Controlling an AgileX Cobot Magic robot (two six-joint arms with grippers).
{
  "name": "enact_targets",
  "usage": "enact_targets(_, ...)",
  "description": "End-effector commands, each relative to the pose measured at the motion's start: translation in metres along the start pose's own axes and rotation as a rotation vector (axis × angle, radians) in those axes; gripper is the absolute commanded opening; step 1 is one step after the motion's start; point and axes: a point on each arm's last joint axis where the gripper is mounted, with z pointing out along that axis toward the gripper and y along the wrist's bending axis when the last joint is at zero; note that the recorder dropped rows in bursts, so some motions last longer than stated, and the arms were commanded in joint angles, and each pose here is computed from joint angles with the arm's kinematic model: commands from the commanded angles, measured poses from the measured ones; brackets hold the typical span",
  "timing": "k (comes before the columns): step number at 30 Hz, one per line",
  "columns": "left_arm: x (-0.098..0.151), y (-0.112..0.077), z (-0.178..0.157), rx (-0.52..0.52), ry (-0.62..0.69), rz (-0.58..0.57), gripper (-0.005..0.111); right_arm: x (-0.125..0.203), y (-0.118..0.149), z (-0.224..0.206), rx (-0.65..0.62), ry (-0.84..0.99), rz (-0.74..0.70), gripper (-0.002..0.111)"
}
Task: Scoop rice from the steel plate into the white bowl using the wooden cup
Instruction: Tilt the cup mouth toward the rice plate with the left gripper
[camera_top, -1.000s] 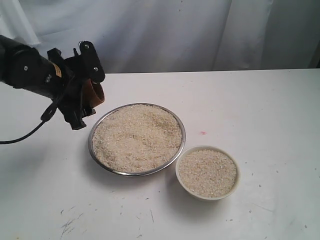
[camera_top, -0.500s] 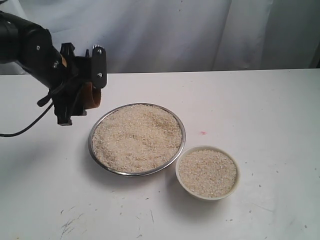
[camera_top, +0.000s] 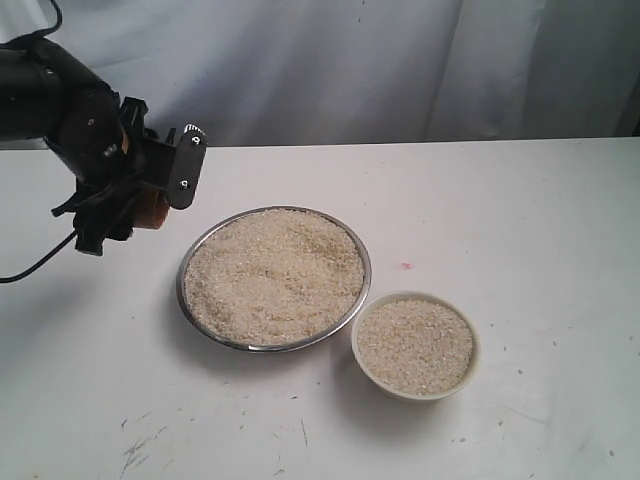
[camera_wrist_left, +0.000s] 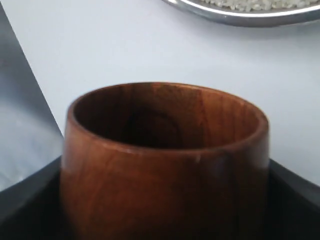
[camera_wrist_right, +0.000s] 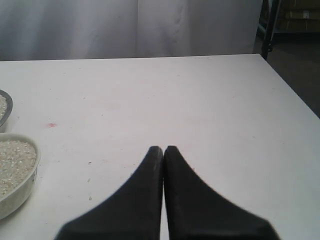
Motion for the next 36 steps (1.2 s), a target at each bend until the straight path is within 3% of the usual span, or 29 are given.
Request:
enact_targets(1,-0.014,0.001,0.004,-0.016,0.017,0.079,0.000,0.001,0.000,0.001,-0.001,0.003,0.000,0.000)
enact_targets(6,-0.025,0.000,0.006,-0.033,0.039,0.159,0.000,0.001,0.000,0.001,-0.001,0.003,0.000,0.000)
enact_targets(15,-0.029,-0.001,0.004,-0.035,0.039,0.174,0.000,0.001,0.000,0.001,-0.001,0.003,0.000,0.000)
enact_targets(26,-0.056,-0.012,0.014,0.003,0.048,0.256,0.000,0.001,0.000,0.001,-0.001,0.003,0.000,0.000)
enact_targets(31,-0.060,-0.016,0.026,0.029,0.080,0.259,0.000,0.001,0.000,0.001,-0.001,0.003,0.000,0.000)
enact_targets(36,-0.065,-0.008,0.027,0.007,0.086,0.205,0.000,0.001,0.000,0.001,-0.001,0.003,0.000,0.000)
